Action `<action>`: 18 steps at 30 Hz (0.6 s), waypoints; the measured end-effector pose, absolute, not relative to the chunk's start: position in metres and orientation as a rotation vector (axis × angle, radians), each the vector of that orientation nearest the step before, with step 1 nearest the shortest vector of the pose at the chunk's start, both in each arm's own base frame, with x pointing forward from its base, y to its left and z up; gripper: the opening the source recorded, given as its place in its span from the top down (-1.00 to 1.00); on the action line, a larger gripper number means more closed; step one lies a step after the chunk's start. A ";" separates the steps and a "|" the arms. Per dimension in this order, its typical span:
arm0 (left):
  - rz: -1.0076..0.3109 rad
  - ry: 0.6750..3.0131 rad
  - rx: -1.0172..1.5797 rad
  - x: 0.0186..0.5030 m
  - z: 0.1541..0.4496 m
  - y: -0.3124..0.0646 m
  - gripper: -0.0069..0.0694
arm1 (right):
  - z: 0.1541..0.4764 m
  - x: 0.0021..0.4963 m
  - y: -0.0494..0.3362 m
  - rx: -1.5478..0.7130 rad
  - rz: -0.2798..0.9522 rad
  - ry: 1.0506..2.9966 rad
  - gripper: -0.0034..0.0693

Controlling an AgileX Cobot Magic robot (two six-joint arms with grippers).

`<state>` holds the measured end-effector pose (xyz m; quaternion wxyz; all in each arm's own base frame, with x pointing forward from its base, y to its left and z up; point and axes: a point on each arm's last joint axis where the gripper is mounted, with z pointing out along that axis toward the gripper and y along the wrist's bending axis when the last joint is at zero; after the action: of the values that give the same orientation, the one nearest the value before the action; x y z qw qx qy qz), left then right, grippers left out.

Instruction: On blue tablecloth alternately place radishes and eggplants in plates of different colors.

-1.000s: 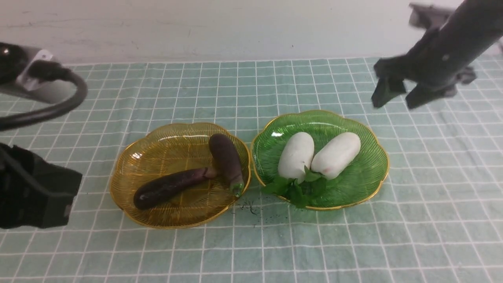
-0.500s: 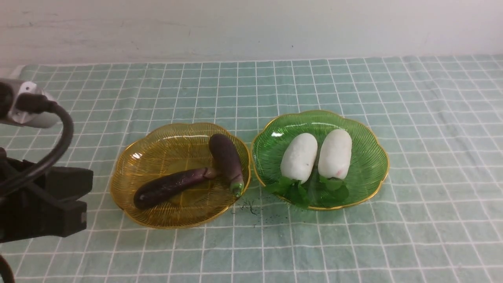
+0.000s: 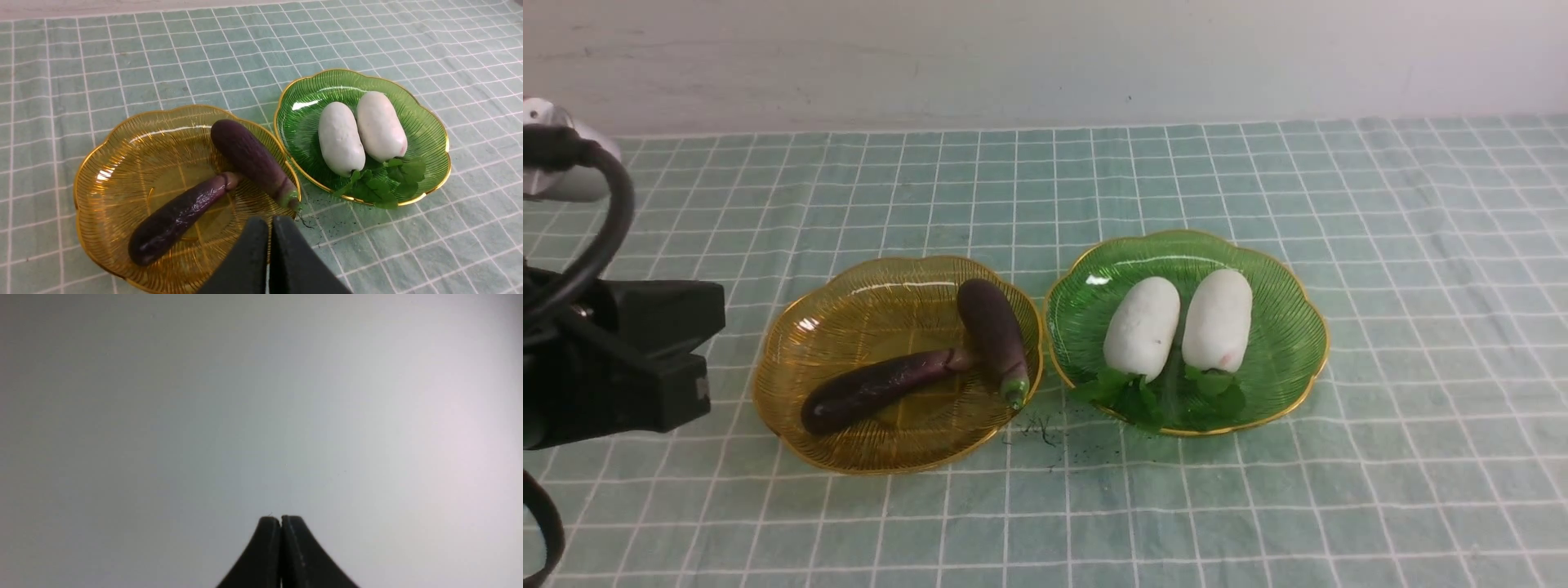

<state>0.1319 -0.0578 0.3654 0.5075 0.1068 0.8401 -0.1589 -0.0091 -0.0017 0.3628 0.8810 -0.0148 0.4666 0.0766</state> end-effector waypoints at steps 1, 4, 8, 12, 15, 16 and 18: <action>-0.385 2.022 0.258 0.130 0.365 -0.057 0.84 | 0.363 -0.009 -0.002 -0.027 0.157 0.958 0.94; -0.385 2.002 0.261 0.116 0.358 -0.051 0.84 | 0.364 -0.010 -0.003 -0.021 0.153 0.934 0.94; -0.396 1.938 0.254 0.092 0.346 -0.042 0.84 | 0.364 -0.010 -0.003 -0.019 0.152 0.930 0.94; -0.407 1.875 0.245 0.072 0.330 -0.033 0.84 | 0.364 -0.010 -0.003 -0.020 0.151 0.930 0.94; -0.414 1.846 0.243 0.061 0.323 -0.029 0.84 | 0.364 -0.010 -0.003 -0.020 0.150 0.930 0.94; -0.416 1.839 0.242 0.059 0.322 -0.028 0.84 | 0.364 -0.010 -0.003 -0.020 0.150 0.930 0.94; -0.418 1.825 0.241 0.055 0.321 -0.026 0.84 | 0.364 -0.010 -0.003 -0.020 0.150 0.930 0.94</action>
<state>0.0550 -0.0262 0.3207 0.5867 0.1033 0.7830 -0.1793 -0.0096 -0.0029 0.3637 0.8911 -0.0098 0.4480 0.0723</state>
